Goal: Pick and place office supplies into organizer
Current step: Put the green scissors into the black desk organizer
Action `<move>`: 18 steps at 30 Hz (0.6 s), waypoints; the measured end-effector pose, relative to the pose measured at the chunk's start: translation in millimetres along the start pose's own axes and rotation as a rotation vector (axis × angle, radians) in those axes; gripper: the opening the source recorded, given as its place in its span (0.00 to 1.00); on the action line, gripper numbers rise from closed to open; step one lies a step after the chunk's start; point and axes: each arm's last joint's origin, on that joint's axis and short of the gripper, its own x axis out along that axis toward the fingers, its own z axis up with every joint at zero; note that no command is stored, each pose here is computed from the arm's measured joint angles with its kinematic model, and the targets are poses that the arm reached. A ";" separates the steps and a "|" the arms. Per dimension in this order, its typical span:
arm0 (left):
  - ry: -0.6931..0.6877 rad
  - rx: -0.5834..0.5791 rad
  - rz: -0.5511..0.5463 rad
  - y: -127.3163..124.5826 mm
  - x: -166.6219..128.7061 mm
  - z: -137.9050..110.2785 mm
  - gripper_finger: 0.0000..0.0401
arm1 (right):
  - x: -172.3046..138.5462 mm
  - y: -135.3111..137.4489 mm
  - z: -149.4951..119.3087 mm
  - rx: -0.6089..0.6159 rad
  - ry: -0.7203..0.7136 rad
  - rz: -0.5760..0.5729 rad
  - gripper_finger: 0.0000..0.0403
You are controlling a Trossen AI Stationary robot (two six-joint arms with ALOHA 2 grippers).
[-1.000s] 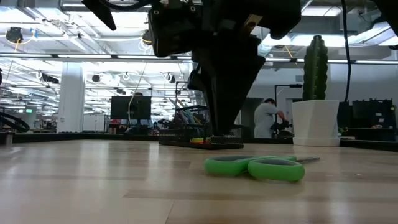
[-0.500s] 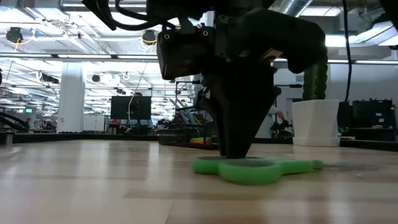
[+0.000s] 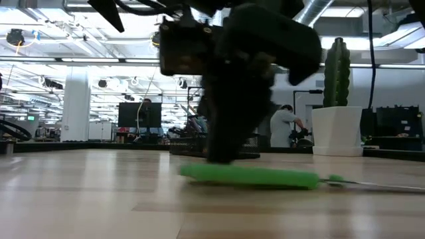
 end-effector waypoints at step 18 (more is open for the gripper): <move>-0.068 -0.058 0.038 10.6 -13.7 8.2 0.25 | -55.8 -75.8 24.9 0.214 -0.284 -0.152 0.02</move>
